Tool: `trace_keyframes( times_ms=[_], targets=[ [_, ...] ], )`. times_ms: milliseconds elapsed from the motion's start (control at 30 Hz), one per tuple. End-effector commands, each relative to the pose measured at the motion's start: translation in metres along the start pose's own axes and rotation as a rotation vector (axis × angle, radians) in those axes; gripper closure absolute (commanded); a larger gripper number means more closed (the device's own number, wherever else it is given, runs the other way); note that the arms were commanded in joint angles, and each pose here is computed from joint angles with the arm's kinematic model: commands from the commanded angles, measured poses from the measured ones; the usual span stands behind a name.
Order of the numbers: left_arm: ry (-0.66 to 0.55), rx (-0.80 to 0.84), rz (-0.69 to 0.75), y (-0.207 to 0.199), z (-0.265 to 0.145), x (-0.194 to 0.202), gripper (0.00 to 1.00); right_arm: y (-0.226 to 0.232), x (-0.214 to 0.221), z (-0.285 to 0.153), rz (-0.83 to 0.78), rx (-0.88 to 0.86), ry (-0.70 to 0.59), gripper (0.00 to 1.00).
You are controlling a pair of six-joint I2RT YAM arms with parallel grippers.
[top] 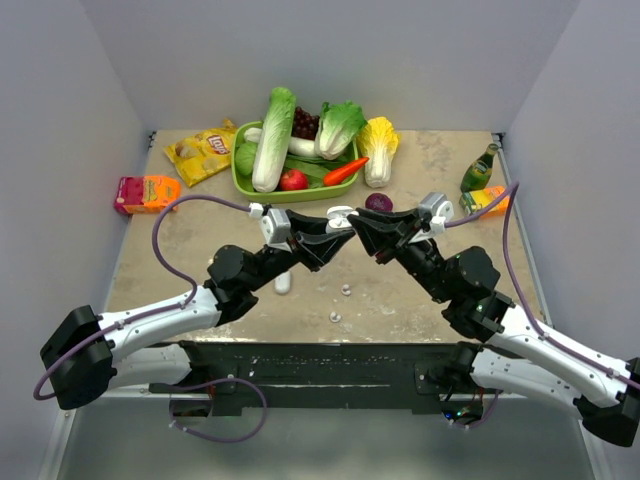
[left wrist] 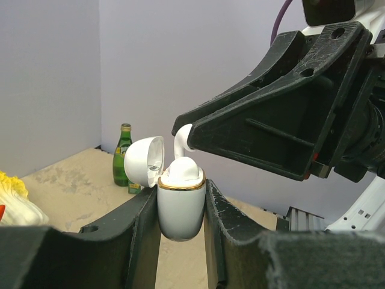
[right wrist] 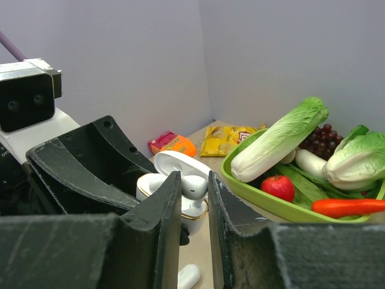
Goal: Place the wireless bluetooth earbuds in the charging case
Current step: Place the earbud in the charging case.
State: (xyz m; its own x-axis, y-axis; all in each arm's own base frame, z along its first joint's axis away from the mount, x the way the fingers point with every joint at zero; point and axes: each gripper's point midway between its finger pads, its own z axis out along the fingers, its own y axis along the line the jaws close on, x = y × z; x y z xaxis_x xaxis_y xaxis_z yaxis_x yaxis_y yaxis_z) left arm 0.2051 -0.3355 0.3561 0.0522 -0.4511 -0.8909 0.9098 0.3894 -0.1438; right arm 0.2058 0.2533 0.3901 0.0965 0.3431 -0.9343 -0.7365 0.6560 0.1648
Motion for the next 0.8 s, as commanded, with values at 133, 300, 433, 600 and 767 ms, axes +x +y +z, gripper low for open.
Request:
trace_keyframes(
  times_ms=[133,300,433,600,767],
  targets=[
    [-0.137,0.021,0.029,-0.007,0.007,-0.041,1.00,0.004,0.009,-0.001,0.014,-0.013,0.037,0.75],
    [-0.127,0.024,0.026,-0.007,0.006,-0.037,1.00,0.004,0.004,0.003,0.021,-0.005,0.028,0.65],
    [-0.121,0.027,0.025,-0.008,0.005,-0.035,1.00,0.003,-0.003,0.005,0.034,0.012,0.012,0.58],
    [-0.115,0.022,0.025,-0.007,0.003,-0.032,1.00,0.000,-0.013,0.006,0.056,0.035,-0.010,0.47],
    [-0.113,0.012,0.024,-0.005,0.001,-0.030,1.00,-0.006,-0.036,0.001,0.113,0.082,-0.062,0.35]
  ],
)
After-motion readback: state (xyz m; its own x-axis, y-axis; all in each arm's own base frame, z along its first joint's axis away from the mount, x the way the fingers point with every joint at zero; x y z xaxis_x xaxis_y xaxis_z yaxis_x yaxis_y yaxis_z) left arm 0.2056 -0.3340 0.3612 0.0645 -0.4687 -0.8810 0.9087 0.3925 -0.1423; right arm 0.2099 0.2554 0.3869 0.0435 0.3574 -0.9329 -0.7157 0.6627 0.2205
